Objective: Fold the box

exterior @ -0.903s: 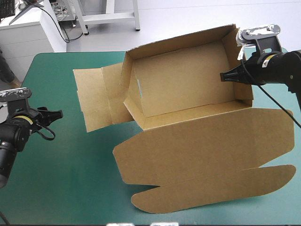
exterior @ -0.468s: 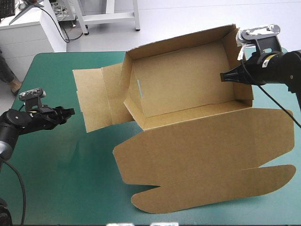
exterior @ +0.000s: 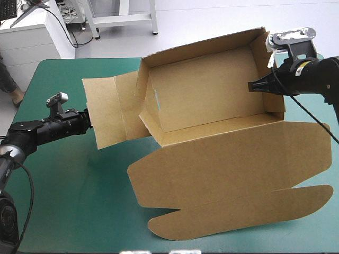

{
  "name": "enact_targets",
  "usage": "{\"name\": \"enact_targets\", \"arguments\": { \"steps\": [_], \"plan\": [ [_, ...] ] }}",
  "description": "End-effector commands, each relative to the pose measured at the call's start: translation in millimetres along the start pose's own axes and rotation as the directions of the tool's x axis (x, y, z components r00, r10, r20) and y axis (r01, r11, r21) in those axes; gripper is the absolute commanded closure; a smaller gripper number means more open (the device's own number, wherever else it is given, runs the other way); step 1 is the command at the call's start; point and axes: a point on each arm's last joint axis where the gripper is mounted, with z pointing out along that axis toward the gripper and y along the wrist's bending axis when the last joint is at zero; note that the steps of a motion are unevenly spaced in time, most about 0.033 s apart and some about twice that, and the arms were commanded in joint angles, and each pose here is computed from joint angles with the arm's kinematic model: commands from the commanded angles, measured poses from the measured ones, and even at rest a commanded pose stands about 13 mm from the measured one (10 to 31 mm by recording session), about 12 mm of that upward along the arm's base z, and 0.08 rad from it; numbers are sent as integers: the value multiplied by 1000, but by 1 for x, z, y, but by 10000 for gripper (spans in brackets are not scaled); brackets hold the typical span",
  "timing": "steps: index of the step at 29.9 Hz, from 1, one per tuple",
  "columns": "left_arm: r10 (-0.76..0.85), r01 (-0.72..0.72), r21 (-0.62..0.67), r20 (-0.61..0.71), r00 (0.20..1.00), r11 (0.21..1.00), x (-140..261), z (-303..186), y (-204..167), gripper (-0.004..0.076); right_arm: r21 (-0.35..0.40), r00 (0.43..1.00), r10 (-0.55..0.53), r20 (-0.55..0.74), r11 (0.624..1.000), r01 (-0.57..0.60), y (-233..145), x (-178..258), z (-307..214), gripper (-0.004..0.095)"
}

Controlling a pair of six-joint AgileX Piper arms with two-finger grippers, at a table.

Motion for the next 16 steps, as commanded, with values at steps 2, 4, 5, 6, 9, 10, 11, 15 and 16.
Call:
{"name": "enact_targets", "arguments": {
  "steps": [2, 4, 5, 6, 9, 10, 11, 15, 16],
  "plan": [
    [-7, 1, 150, 36, 999, 989, -6, 11, -32, 388, -19, 998, 10, 65, 1000, -9, 1, -2, -24, 927],
    [27, -34, 191, 41, 999, 981, -2, 19, -44, 388, -23, 998, 11, 63, 1000, -10, 2, -2, -23, 927],
    [31, -42, 217, 52, 998, 975, -1, 22, -51, 388, -25, 998, 12, 63, 1000, -10, 2, -2, -23, 927],
    [25, -38, 243, 56, 998, 969, 0, 24, -57, 388, -27, 998, 13, 61, 1000, -11, 2, -2, -23, 927],
    [16, -37, 319, 66, 998, 947, 2, 27, -70, 388, -27, 998, 8, 61, 1000, -6, 2, -2, -23, 927],
    [25, -47, 345, 68, 997, 937, 2, 26, -72, 388, -27, 998, 5, 61, 1000, -3, 2, -2, -23, 927],
    [26, -50, 376, 68, 997, 925, 2, 25, -75, 388, -27, 998, 5, 61, 1000, -3, 2, -2, -23, 927],
    [12, -49, 483, 79, 997, 874, 1, 18, -87, 390, -22, 999, -3, 52, 1000, 4, 2, -3, -18, 927],
    [17, -61, 503, 91, 996, 862, 0, 15, -91, 392, -23, 999, -3, 42, 1000, 4, 2, -4, -14, 927]
  ]
}}
